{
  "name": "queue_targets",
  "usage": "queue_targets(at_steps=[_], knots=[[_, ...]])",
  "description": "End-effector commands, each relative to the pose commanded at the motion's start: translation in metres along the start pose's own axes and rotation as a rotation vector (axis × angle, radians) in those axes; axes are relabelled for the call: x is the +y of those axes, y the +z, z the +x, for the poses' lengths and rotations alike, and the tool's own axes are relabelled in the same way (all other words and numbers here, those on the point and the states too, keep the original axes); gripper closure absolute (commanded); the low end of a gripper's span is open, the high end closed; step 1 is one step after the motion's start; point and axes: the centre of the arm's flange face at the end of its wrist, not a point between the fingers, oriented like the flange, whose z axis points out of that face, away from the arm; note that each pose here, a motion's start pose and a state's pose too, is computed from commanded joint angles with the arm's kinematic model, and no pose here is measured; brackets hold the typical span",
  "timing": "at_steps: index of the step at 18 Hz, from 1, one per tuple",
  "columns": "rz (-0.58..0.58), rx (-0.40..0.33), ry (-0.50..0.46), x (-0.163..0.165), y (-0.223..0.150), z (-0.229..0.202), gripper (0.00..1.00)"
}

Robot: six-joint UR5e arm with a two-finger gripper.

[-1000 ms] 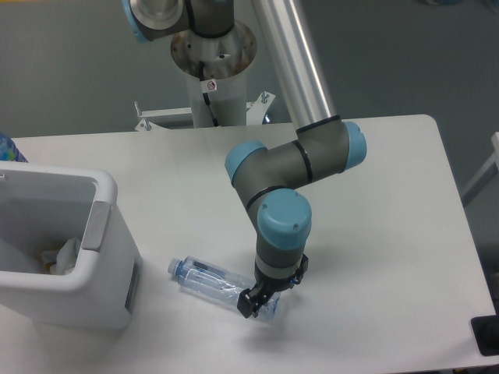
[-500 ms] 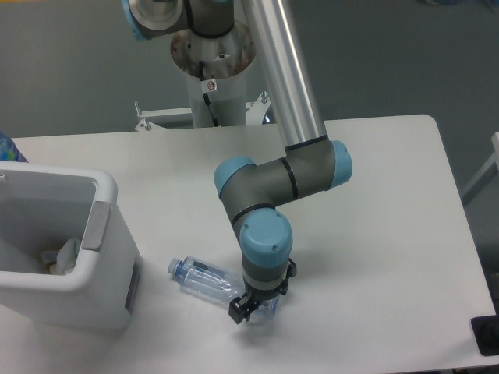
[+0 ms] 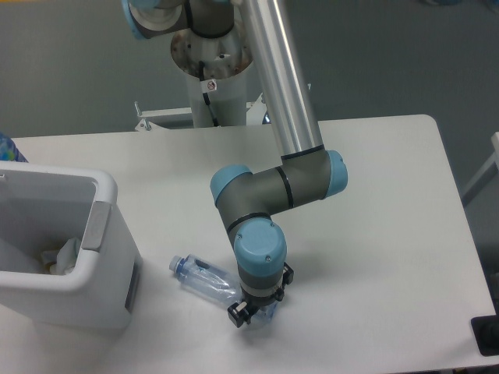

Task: Place the trash in the trash can
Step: 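Lower the gripper onto the clear plastic water bottle's end, then grip the bottle end and tilt the bottle upright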

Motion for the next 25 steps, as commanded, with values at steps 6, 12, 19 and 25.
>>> queue_targets(at_steps=[6,12,19,25], knots=[[0.033,0.013,0.042,-0.008,-0.019,0.003,0.6],[0.117,0.1,0.125,-0.025,-0.08,0.01,0.65],[0.226,0.254,0.2,-0.051,-0.159,0.0,0.67],[0.317,0.371,0.268,-0.06,-0.223,-0.007,0.67]])
